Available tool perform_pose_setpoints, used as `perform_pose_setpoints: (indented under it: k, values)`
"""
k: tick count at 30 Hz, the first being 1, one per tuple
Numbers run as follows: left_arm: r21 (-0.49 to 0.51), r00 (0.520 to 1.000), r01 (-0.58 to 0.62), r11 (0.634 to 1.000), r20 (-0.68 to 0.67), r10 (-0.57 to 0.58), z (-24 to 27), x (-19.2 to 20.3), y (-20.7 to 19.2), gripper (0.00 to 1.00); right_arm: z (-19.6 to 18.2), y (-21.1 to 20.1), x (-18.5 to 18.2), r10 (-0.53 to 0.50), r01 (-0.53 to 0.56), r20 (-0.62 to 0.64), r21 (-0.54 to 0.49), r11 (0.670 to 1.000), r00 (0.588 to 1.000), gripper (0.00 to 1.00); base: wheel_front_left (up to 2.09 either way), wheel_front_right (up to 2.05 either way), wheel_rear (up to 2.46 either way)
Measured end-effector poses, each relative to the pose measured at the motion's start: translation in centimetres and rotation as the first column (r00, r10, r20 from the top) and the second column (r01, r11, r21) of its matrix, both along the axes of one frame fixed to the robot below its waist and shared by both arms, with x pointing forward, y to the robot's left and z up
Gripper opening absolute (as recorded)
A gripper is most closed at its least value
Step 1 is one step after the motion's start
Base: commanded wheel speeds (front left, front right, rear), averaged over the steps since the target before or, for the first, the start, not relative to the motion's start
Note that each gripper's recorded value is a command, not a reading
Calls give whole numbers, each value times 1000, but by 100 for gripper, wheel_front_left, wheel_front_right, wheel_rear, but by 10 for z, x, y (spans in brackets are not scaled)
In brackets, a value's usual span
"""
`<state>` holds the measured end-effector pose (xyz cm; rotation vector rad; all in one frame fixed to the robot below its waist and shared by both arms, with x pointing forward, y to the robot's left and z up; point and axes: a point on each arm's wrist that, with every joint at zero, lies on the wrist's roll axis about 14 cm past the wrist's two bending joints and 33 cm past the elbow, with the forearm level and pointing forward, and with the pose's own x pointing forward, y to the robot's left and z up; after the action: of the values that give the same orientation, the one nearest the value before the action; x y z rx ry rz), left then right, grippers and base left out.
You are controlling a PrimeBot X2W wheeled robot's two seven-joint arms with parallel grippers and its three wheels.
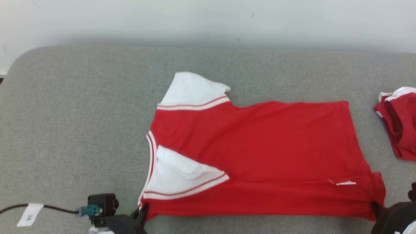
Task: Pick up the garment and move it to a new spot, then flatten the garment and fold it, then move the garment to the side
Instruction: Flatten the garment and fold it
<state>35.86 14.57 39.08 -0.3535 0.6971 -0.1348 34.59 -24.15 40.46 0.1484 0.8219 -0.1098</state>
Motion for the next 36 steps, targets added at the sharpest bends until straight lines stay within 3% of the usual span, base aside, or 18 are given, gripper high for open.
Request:
perform_pose_setpoints:
  k: [14,23,24,25,32,36]
  values:
    - [-18,990,-30,999,-139,27,-4,-54,8,0,-25,1,-48,7,1,-191,43,999,982,0,0,0,0]
    - [21,991,-52,998,-124,54,-5,-54,15,0,-39,5,-61,16,3,-267,70,998,964,0,0,0,0]
    - [28,992,-53,998,-115,56,-5,-52,16,70,-39,7,-61,20,0,-262,76,997,965,31,0,0,0]
    - [29,992,-53,998,-117,56,-6,-52,16,100,-39,8,-61,19,2,-258,83,997,966,100,0,0,0]
    - [36,991,-66,997,-118,70,-9,-50,19,100,-34,10,-55,19,0,-207,88,996,978,100,0,0,0]
    - [33,995,-102,994,-17,102,7,-32,28,100,-24,9,-46,15,-3,-141,82,997,990,100,0,0,0]
